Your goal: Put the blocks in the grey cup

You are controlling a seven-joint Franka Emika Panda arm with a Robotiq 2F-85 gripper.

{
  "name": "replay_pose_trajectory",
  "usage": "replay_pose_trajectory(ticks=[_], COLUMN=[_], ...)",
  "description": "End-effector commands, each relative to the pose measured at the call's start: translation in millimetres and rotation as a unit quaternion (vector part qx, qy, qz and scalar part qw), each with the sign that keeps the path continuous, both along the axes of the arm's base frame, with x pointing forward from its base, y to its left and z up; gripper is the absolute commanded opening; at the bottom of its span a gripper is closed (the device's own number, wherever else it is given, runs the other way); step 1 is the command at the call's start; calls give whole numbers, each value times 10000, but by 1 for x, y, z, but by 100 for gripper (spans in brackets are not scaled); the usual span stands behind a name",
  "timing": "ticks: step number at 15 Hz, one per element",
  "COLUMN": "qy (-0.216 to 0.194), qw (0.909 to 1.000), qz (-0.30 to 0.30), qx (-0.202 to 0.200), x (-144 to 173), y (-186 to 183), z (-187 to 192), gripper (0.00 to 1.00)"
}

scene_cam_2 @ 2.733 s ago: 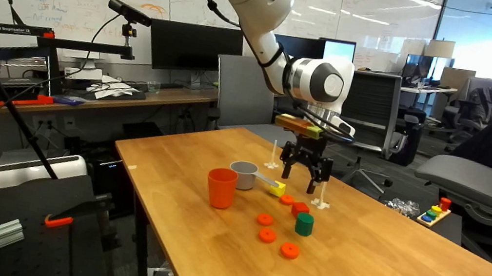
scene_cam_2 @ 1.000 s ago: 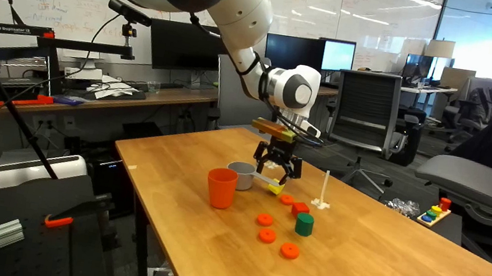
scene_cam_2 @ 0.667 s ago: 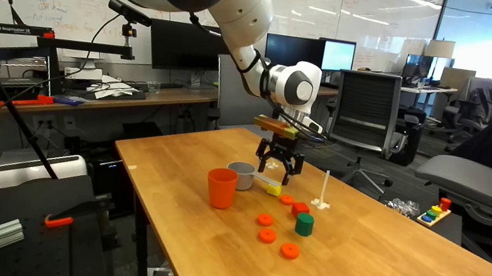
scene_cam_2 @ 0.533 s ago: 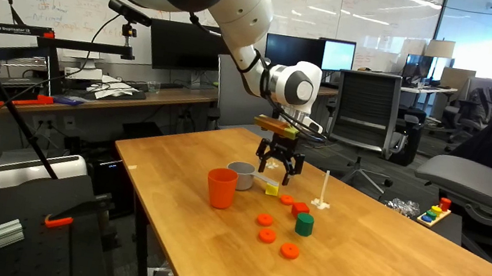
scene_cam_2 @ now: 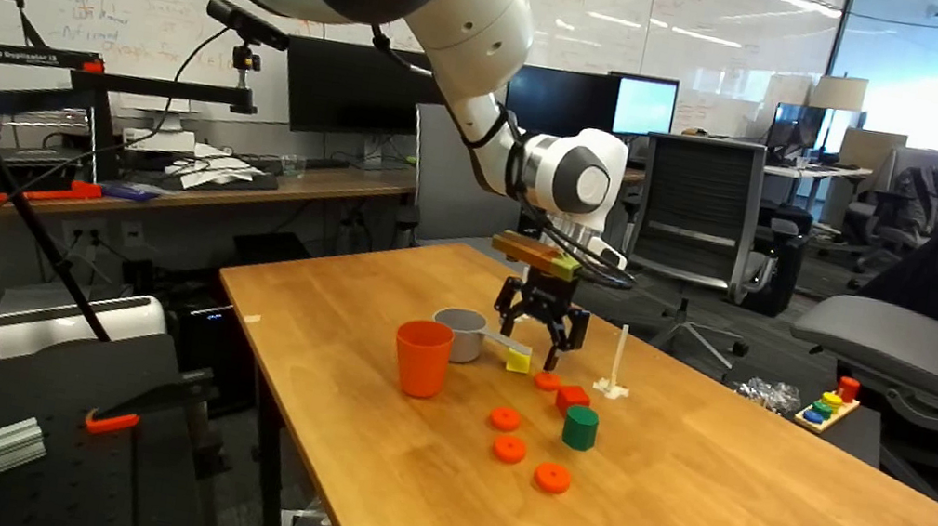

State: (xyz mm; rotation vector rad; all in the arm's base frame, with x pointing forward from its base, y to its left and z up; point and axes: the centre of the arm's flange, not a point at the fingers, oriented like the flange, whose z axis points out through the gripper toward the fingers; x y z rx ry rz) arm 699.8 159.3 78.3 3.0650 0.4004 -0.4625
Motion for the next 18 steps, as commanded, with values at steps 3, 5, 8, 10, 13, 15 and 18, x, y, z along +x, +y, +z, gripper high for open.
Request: replay_pose_trajectory(ticks=[3, 5, 8, 10, 13, 15, 18], qy=[57, 9, 26, 9, -35, -117, -370], qw=[10000, 10000, 10000, 10000, 10000, 9999, 9993], qz=[38, 62, 31, 29, 0, -12, 69], qx=[0, -8, 9, 11, -3, -6, 19], x=[-16, -18, -21, -22, -23, -23, -20], y=[-5, -5, -9, -8, -9, -7, 6], z=[-4, -4, -7, -3, 8, 20, 55], gripper=[75, 66, 42, 28, 18, 18, 18])
